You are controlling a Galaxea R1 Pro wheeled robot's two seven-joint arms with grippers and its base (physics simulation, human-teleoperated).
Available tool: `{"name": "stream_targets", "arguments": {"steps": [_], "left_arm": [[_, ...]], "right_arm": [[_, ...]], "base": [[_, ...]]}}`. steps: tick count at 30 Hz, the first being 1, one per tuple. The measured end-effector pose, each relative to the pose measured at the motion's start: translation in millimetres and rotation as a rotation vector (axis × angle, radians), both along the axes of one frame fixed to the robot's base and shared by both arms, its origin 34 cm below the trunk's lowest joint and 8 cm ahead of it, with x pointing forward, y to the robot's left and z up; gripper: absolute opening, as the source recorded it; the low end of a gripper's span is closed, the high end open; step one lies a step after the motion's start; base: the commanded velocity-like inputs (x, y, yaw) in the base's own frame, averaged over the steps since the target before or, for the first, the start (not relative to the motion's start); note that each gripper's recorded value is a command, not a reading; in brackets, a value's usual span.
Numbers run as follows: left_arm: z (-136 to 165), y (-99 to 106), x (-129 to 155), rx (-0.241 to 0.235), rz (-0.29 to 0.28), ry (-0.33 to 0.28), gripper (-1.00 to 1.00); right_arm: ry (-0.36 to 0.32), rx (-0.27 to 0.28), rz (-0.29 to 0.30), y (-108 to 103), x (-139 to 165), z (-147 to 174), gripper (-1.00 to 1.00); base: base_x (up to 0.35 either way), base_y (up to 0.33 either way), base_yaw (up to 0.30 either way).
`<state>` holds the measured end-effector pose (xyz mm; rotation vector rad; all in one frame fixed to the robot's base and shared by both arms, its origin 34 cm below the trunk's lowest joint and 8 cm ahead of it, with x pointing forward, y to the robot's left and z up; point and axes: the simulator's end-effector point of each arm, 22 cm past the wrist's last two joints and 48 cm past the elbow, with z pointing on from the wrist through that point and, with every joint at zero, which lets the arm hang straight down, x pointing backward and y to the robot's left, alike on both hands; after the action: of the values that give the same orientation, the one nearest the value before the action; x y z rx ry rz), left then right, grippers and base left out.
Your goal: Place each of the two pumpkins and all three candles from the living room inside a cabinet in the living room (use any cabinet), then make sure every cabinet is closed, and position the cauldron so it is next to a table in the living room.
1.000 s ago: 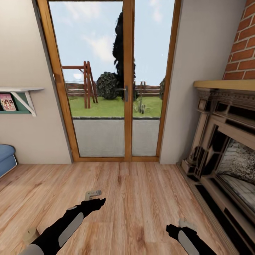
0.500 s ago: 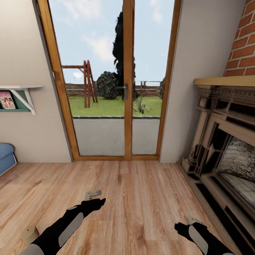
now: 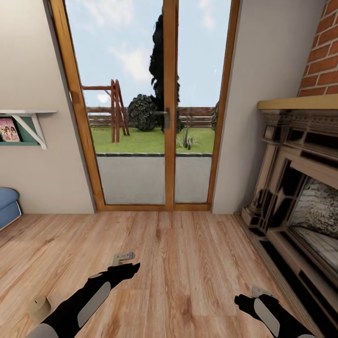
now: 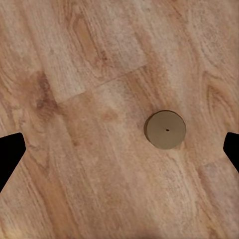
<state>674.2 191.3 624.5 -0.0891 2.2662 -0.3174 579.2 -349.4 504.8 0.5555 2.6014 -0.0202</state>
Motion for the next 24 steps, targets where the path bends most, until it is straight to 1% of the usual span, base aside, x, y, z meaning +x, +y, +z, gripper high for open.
{"name": "stream_targets", "arguments": {"steps": [9,12,16,18,19,20,24], "left_arm": [[-18,-1,-3,0.001,-0.003,0.003,1.0],[-25,0,-6,0.004,-0.01,0.016,1.0],[-30,-11,-13,0.002,-0.052,0.062,1.0],[-28,-25,-20,0.0,-0.101,0.106,1.0],[-25,-29,-20,0.0,-0.115,0.112,1.0],[-16,-36,-18,0.001,-0.141,0.117,1.0],[10,-49,-5,0.01,-0.194,0.109,1.0]], "right_arm": [[0.001,-0.001,-0.001,-1,-3,-18,1.0],[0.002,-0.002,-0.003,-3,-5,-24,1.0],[0.002,-0.001,-0.003,-2,-6,-33,1.0],[0.002,-0.002,-0.004,-3,-7,-37,1.0],[0.002,-0.002,-0.004,-3,-7,-39,1.0],[0.001,-0.002,-0.004,-3,-7,-41,1.0],[0.0,-0.002,-0.003,-3,-8,-47,1.0]], "base": [[0.0,0.0,0.0],[0.0,0.0,0.0],[0.0,0.0,0.0],[0.0,0.0,0.0],[0.0,0.0,0.0],[0.0,0.0,0.0],[0.0,0.0,0.0]]}}
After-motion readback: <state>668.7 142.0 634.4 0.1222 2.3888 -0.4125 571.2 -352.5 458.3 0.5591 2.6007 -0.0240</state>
